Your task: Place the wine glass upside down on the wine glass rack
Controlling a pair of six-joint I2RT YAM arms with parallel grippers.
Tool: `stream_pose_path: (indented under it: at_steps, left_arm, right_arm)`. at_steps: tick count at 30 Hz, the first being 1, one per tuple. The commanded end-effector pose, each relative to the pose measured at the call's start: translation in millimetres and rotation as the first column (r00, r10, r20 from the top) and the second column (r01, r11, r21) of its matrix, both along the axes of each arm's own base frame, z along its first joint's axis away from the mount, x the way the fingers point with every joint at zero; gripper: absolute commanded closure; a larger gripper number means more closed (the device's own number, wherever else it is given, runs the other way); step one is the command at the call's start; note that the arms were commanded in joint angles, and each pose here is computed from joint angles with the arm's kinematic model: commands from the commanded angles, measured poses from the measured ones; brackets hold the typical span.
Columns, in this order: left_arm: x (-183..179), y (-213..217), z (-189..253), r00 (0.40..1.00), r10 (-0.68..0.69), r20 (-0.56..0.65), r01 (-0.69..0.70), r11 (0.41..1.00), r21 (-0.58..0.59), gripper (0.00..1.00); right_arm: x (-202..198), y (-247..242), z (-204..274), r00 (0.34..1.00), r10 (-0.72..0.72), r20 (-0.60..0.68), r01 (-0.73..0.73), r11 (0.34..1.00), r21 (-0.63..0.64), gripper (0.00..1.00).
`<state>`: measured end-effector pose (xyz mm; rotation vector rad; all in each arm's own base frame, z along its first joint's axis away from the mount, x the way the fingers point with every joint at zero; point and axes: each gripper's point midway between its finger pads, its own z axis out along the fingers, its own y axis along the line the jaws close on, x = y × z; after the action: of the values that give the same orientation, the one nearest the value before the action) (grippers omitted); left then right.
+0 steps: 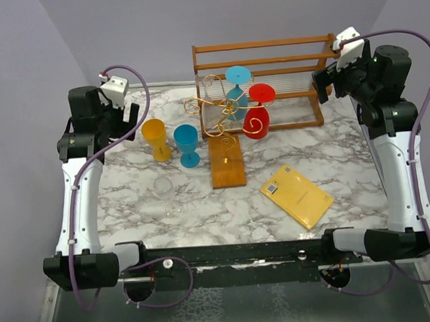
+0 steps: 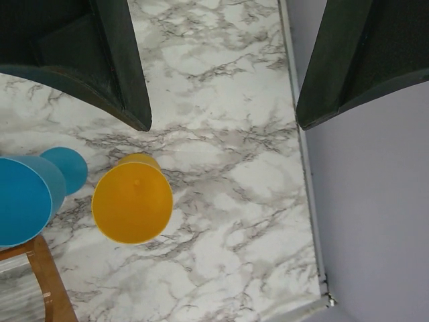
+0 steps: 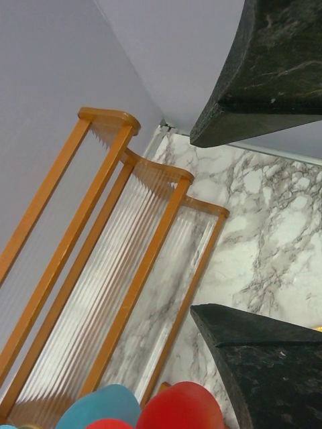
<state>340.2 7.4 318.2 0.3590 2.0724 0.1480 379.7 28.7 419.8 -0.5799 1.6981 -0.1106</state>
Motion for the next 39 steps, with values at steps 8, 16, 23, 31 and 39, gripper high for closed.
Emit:
stream_pose_path:
  at_steps: [8, 16, 23, 31, 39]
  left_arm:
    - [45.3, -21.7, -41.4, 0.990, -0.093, -0.109, 0.061, 0.964, -0.260, 0.07]
    - [81.7, -18.5, -71.2, 0.977, -0.105, -0.184, 0.055, 0.964, -0.259, 0.17]
    - [92.7, -24.1, -96.4, 0.959, -0.143, -0.245, 0.069, 0.956, -0.286, 0.37]
    - [100.2, -35.2, -126.0, 0.931, -0.182, -0.315, 0.091, 0.955, -0.282, 0.53]
    - [104.7, -41.3, -143.6, 0.916, -0.186, -0.357, 0.095, 0.962, -0.258, 0.72]
  right_arm:
    - [2.8, 13.4, -5.4, 0.998, 0.053, -0.040, -0.050, 0.997, 0.057, 0.01]
    - [6.6, 11.3, -12.6, 0.998, 0.040, -0.055, -0.037, 0.998, 0.054, 0.01]
    - [13.9, 9.7, -11.4, 0.998, 0.030, -0.059, -0.027, 0.998, 0.050, 0.01]
    - [18.7, 9.1, -15.1, 0.997, 0.027, -0.070, -0.024, 0.999, 0.044, 0.01]
    - [23.4, 11.6, -20.3, 0.996, 0.039, -0.086, -0.034, 0.998, 0.050, 0.01]
